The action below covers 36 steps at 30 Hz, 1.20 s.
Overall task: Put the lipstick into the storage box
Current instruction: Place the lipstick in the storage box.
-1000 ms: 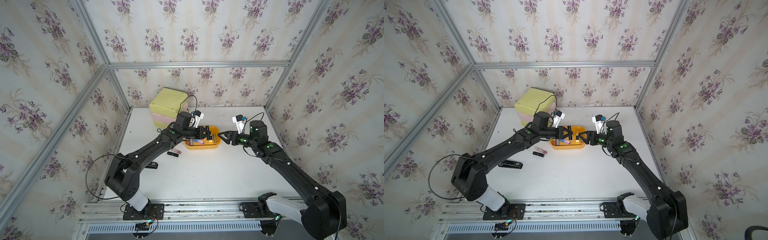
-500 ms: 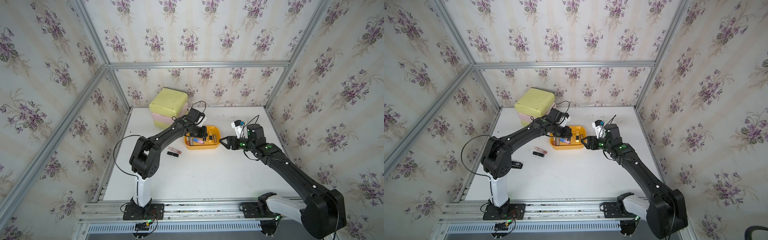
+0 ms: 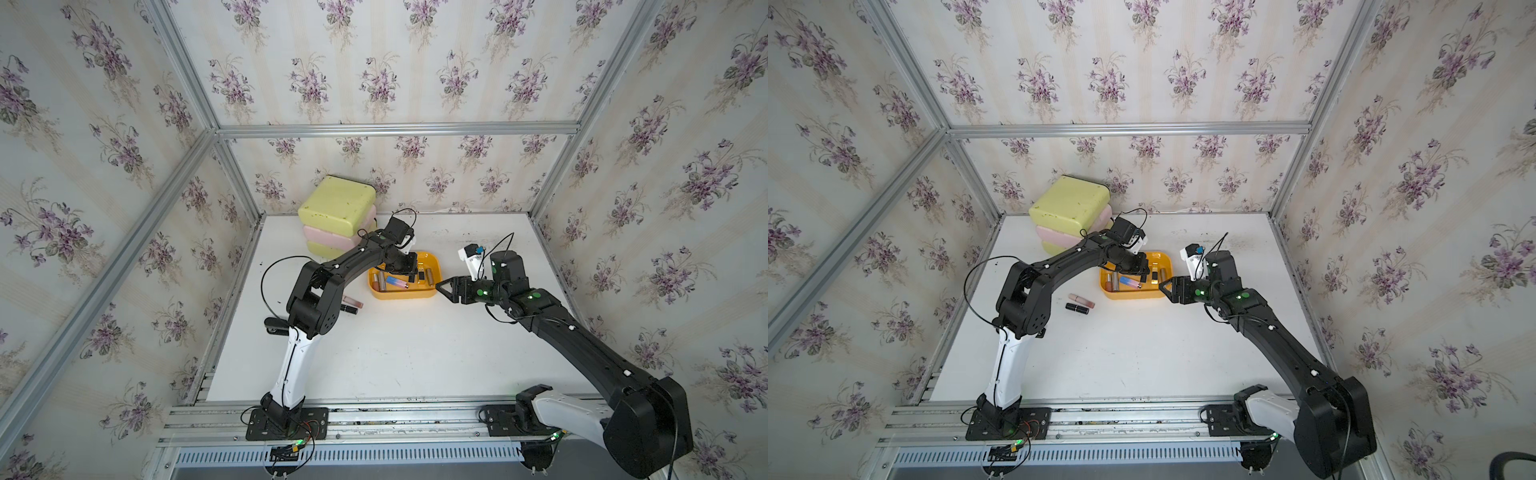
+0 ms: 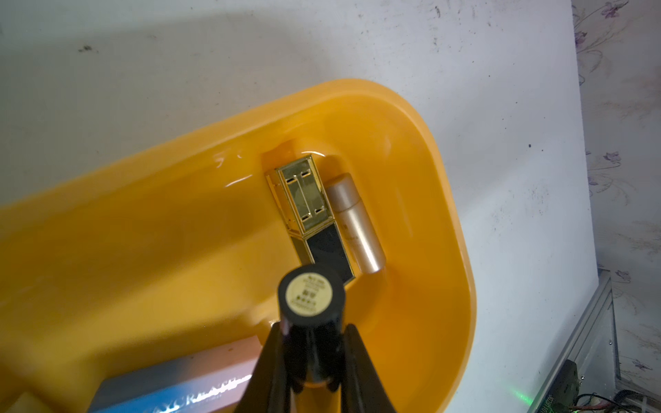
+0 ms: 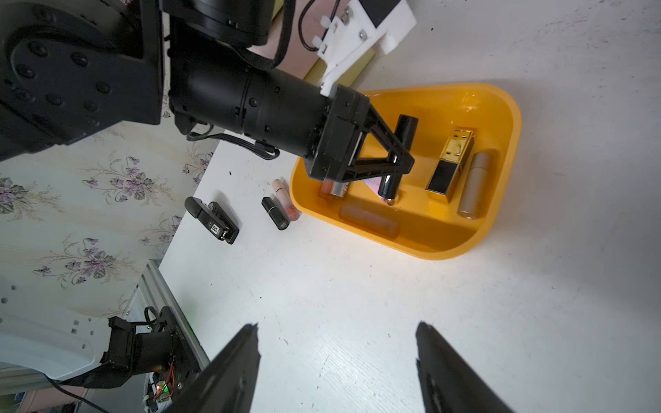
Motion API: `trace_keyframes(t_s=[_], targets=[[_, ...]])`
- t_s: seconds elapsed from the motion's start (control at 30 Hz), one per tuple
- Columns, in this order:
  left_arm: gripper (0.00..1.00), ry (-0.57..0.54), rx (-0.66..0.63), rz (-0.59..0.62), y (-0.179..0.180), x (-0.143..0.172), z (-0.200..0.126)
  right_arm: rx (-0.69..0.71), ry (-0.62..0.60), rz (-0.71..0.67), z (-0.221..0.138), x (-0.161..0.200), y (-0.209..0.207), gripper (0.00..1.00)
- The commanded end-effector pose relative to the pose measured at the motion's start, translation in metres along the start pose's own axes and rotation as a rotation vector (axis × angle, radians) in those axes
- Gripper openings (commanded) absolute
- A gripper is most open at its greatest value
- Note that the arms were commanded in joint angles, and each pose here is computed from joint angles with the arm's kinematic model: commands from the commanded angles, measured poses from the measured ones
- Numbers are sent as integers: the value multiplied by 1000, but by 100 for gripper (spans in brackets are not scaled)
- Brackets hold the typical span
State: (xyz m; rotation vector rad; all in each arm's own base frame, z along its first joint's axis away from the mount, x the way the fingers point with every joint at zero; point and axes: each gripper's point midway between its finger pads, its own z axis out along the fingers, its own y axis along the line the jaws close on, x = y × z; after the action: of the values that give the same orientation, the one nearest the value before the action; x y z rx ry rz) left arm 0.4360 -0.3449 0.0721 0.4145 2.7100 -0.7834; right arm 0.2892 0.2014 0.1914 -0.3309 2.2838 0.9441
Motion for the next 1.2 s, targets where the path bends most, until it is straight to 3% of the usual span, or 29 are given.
trace_keyframes(t_s=[0.0, 0.37, 0.73, 1.17], targets=[[12, 24, 2, -26, 5, 3, 9, -13, 0, -20, 1, 0, 3, 72], [15, 46, 9, -93, 24, 5, 32, -16, 0, -28, 1, 2, 4, 73], [43, 62, 37, -123, 26, 5, 44, -15, -1, -31, 1, 2, 4, 73], [55, 3, 63, -89, 7, -5, 8, -24, -6, -28, -2, 0, 10, 73]])
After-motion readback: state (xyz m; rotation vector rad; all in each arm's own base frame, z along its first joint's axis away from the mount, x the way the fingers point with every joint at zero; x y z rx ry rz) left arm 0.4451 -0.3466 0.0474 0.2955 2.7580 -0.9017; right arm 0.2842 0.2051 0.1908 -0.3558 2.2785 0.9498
